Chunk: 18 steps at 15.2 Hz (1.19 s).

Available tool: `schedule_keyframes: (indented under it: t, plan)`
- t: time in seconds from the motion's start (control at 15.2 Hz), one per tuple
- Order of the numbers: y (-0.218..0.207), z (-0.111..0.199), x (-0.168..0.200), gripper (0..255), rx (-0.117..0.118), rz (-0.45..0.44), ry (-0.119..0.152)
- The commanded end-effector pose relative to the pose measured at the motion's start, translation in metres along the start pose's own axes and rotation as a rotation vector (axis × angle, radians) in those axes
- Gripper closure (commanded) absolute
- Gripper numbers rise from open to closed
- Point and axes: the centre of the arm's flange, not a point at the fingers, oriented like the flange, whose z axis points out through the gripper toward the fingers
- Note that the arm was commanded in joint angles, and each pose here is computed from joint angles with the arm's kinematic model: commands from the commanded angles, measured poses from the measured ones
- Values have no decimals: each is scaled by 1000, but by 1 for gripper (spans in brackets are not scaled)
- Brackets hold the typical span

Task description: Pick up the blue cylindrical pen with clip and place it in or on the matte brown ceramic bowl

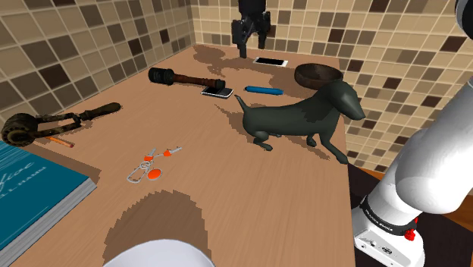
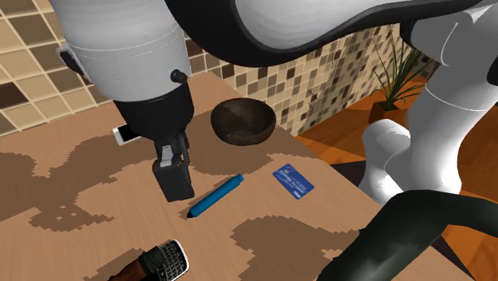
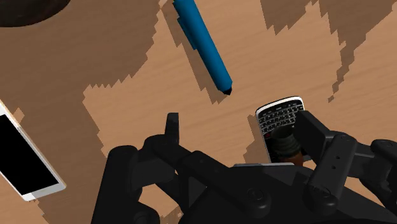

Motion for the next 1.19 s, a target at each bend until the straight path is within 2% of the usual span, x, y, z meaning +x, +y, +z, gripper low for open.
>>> schedule_keyframes:
  t: [0.0,0.07,0.59,1.06,1.12]
  plan:
    - [-8,-10,21,0,1,-10,9]
    - [-11,-13,26,0,1,-13,12]
    - [-11,27,27,0,1,-13,12]
    - [-11,27,27,0,1,-13,11]
    - [-11,27,27,255,1,-13,11]
